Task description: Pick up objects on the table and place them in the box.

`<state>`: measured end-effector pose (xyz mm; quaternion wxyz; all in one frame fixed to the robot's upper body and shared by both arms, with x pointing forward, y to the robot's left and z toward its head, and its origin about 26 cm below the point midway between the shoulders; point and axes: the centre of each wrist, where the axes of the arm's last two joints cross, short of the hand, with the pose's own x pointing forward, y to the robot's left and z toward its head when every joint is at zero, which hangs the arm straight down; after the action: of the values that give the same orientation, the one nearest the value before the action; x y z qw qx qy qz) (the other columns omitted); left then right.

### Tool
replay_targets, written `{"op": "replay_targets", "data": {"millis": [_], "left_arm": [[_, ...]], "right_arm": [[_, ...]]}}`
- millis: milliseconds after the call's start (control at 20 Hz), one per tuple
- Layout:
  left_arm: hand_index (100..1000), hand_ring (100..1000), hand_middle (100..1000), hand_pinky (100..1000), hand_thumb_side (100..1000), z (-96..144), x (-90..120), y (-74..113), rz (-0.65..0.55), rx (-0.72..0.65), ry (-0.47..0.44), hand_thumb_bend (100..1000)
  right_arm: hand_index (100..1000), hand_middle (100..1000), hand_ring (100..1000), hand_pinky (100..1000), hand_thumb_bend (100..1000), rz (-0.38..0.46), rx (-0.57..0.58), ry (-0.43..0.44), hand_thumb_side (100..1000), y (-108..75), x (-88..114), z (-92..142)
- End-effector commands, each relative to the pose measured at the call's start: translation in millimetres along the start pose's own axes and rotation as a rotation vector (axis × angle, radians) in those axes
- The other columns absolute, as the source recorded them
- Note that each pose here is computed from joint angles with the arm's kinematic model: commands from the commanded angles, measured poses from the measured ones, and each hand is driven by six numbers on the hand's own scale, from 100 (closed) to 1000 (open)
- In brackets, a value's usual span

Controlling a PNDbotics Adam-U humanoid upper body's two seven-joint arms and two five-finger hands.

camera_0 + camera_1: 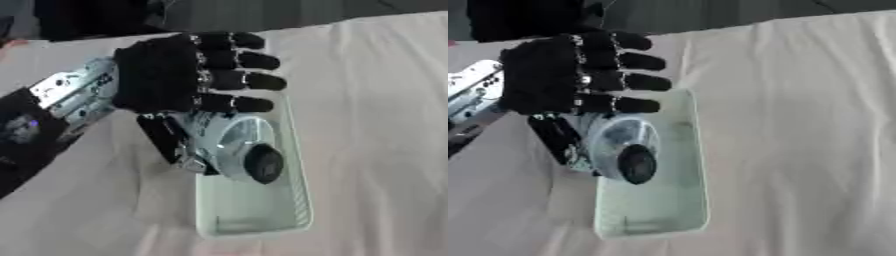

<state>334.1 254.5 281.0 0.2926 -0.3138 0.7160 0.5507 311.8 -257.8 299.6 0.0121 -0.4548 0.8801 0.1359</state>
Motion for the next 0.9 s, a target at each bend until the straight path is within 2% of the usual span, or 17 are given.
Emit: {"op": "replay_targets", "data": {"millis": [50,100,150,200,250,300,350,400,450,550,850,900], "left_arm": [[568,884,847,836,981,5.4,-6.0,7.1,0.009,0.024,-0.058,246],[574,886,850,841,933,6.4,-6.0,6.8,0.009,0.017,-0.055,313],[569,883,847,836,959,6.9,-5.9,6.7,0.009,0.012,-0.053,273],[575,887,852,844,925,7.3,-5.8,6.6,0.009,0.008,-0.051,327],[586,896,862,863,887,7.9,-5.9,6.4,0.008,0.001,-0.049,402],[611,918,887,906,822,9.8,-6.6,5.6,0.004,-0.018,-0.041,554],[617,924,893,915,817,10.8,-7.0,4.9,0.000,-0.035,-0.034,584],[659,965,937,979,826,11.2,-7.2,4.5,-0.002,-0.046,-0.029,698],[629,937,908,937,813,12.5,-7.6,3.6,-0.004,-0.063,-0.018,632],[668,973,946,991,834,13.0,-7.7,3.1,-0.005,-0.082,-0.005,722],[691,989,965,1000,857,12.1,-7.5,3.9,-0.002,-0.102,0.010,780],[700,997,974,1000,848,11.9,-7.4,4.1,-0.002,-0.102,0.011,813]], "right_arm": [[549,416,322,186,100,0.005,0.034,-0.009,1000,3.1,3.9,-7.4],[549,416,322,186,100,0.005,0.034,-0.009,1000,3.0,3.9,-7.1],[549,416,322,186,100,0.006,0.035,-0.009,1000,2.9,4.0,-6.9],[549,416,322,186,100,0.006,0.035,-0.009,1000,2.9,4.0,-6.8],[548,416,322,186,100,0.006,0.035,-0.009,1000,2.8,4.0,-6.7],[548,416,322,186,100,0.005,0.035,-0.009,1000,2.9,4.0,-6.9],[548,416,322,186,100,0.005,0.035,-0.009,1000,3.0,3.9,-7.0],[548,416,322,186,100,0.004,0.035,-0.010,1000,3.0,3.9,-7.2],[548,416,322,186,100,0.003,0.035,-0.010,1000,3.2,3.9,-7.6],[548,416,322,187,100,0.002,0.035,-0.011,1000,3.3,3.9,-8.2],[548,416,322,187,100,0.001,0.034,-0.012,1000,3.5,3.9,-9.1],[547,416,322,187,100,0.001,0.034,-0.013,1000,3.6,3.8,-9.2]]}}
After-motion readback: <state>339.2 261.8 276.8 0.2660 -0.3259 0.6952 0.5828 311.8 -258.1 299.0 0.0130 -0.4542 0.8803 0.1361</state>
